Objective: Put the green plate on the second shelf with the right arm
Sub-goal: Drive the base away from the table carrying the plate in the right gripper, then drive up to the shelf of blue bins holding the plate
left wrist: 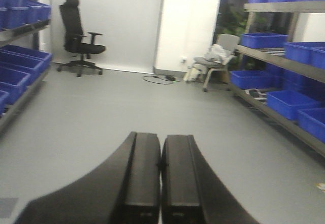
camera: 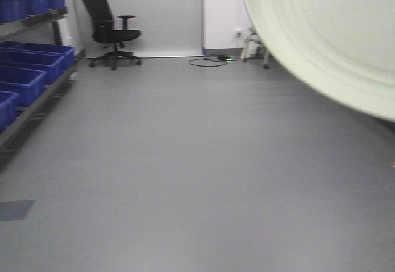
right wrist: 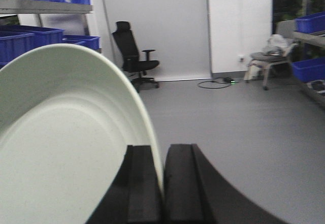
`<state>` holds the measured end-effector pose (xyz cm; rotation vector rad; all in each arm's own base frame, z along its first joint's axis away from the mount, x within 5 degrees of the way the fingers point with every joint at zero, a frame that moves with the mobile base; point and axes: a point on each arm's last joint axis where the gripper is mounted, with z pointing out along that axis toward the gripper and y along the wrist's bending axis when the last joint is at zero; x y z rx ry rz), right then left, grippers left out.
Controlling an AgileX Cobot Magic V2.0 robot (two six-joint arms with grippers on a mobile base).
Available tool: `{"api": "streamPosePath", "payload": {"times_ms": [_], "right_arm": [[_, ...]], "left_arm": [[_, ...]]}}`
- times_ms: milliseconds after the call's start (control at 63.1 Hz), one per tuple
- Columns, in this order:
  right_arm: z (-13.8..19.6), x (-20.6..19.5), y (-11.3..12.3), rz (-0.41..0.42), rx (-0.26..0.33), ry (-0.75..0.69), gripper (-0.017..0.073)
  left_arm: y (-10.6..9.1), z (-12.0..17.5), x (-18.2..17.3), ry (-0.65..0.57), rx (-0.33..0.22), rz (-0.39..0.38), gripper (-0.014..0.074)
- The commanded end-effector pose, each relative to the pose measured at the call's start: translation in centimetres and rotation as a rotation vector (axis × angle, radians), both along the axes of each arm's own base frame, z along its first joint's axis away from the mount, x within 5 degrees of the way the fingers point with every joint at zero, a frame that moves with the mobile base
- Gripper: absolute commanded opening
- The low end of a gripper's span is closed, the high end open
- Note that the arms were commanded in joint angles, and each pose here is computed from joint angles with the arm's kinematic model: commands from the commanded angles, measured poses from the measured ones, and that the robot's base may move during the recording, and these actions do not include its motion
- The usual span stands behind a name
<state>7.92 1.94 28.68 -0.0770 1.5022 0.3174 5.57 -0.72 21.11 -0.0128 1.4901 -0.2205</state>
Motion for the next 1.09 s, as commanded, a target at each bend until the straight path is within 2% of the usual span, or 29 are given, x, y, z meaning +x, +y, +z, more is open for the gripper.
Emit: {"api": "streamPosePath", "payload": {"times_ms": [0, 1077], "right_arm": [[1.09, 0.0, -0.36, -0.04, -0.005, -0.039, 0.0059], [1.1, 0.0, -0.38, -0.042, -0.005, -0.04, 0.0059]], "left_arm": [[0.02, -0.58, -0.01, -0.053, -0.016, 0.001, 0.013], [0.02, -0.58, -0.01, -0.053, -0.016, 0.001, 0.013]]}}
